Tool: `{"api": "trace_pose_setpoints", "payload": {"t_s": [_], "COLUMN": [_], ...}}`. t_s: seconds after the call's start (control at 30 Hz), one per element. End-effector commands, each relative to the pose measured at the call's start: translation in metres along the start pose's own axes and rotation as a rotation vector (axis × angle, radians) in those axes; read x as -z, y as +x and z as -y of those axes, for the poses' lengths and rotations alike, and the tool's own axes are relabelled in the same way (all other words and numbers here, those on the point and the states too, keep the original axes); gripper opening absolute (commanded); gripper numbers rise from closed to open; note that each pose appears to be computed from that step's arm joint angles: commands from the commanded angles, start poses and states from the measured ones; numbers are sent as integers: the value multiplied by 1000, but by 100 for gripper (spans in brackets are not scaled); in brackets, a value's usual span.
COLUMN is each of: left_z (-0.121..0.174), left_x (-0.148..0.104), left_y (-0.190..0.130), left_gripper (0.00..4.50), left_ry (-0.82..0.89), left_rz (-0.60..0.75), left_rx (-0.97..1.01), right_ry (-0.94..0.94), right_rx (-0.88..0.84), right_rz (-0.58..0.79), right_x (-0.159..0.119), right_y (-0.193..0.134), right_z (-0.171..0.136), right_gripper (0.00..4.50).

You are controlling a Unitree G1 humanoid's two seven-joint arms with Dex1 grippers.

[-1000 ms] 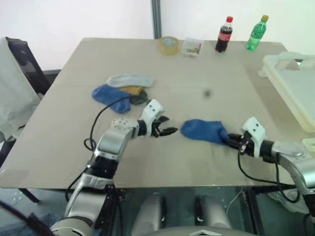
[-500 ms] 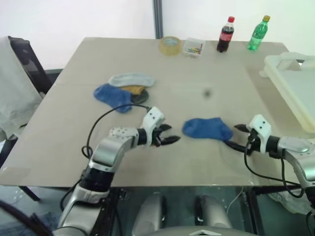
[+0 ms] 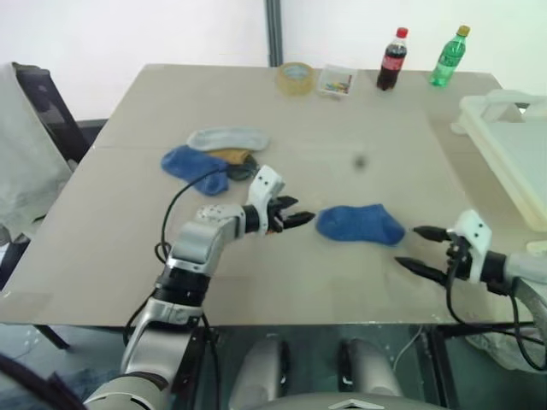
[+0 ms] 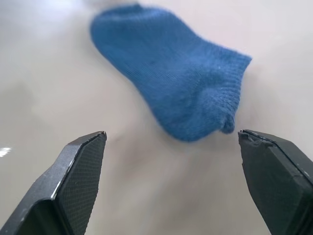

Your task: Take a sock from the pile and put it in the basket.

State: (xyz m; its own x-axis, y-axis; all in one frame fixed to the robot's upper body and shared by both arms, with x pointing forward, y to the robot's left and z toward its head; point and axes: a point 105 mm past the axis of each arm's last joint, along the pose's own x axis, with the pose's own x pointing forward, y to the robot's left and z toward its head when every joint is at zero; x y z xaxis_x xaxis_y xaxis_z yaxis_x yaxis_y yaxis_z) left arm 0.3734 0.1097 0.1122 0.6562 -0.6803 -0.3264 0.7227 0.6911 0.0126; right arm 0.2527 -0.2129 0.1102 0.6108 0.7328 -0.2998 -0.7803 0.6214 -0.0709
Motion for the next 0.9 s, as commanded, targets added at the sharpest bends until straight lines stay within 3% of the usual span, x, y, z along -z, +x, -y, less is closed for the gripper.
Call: {"api": "trace_pose_setpoints", "payload": {"t_s": [0.03,0.13,0.3,0.43,0.77,0.87,0.9], "left_z": [-51,-66,-93,-97,-106,-102,-101], "left_x": [-28,-28,1,19,41,48,50], "left_y": [-26,-46,-76,-90,-70,-70,-71], "left_gripper": [345,345,345,345,345,264,218], "left_ry": [75,97,116,117,86,86,93], "left_rz": [116,145,59,-2,-55,-72,-80], "left_rx": [-264,-355,-520,-561,-564,-542,-541], "right_ry": [-17,18,18,17,-12,-9,-10], "right_rx": [-61,-79,-53,-50,-59,-52,-52], "right_rz": [117,144,142,136,124,119,115], "right_x": [-29,-37,-42,-40,-45,-45,-44], "right_y": [-25,-39,-46,-42,-33,-33,-33], "right_z": [-14,-21,-20,-18,-9,-9,-9], "right_gripper": [441,441,441,441,441,450,450]}}
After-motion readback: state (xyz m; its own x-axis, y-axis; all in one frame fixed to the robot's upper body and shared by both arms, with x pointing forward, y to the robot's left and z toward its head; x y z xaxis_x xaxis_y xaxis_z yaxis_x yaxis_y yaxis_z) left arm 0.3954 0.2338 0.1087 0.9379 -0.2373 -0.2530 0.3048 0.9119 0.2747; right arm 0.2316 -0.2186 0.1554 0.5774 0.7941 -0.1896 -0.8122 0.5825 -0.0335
